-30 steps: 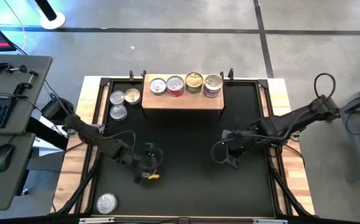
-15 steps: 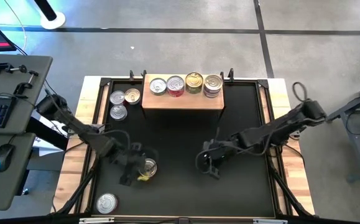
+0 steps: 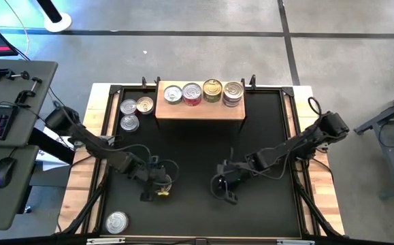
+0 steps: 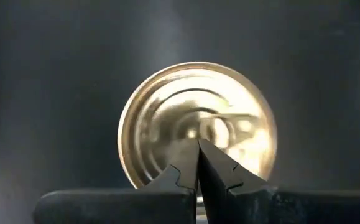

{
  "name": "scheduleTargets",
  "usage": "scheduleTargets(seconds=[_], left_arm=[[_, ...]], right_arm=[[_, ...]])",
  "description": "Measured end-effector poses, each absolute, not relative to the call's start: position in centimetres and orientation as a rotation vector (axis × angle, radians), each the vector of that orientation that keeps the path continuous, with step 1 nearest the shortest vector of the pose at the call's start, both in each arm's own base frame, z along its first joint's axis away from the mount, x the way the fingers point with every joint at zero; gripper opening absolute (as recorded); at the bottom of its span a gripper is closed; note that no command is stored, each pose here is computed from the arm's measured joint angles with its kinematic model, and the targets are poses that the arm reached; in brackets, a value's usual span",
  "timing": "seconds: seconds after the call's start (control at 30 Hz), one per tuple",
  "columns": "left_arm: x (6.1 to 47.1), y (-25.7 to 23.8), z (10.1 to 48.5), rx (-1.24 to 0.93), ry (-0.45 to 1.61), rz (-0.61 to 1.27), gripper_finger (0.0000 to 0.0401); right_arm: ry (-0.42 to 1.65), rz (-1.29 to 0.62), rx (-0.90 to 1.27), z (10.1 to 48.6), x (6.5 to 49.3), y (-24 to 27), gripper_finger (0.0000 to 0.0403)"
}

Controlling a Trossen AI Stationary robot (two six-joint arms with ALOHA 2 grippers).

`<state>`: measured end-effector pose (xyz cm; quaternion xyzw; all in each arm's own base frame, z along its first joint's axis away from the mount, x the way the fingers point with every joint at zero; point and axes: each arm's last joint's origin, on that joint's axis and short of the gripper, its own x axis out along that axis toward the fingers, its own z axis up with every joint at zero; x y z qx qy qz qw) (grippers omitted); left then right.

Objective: Stack canned seafood by type on shelf
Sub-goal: Stack the bottom blue tuna can on top of the other blue tuna cans

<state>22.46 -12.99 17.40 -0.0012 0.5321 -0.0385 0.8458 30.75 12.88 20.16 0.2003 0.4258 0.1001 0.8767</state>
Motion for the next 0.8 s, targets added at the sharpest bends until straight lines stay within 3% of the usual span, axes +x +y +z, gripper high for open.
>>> scheduleTargets(seconds=[0.37,0.6,0.8], left_arm=[[28.9,-12.4,15.0,-0.074,0.892,-0.110,0.0000],[33.8,-12.2,16.3,0.099,0.840,-0.170,0.0000],[32.1,-11.3,19.5,0.210,0.990,-0.187,0.0000]], right_arm=[[0.919,0.174,0.390,21.4,28.4,14.7,0.0000],[0.881,0.058,0.503,21.5,28.1,15.3,0.0000],[0.843,-0.115,0.699,21.3,28.5,14.8,0.0000]])
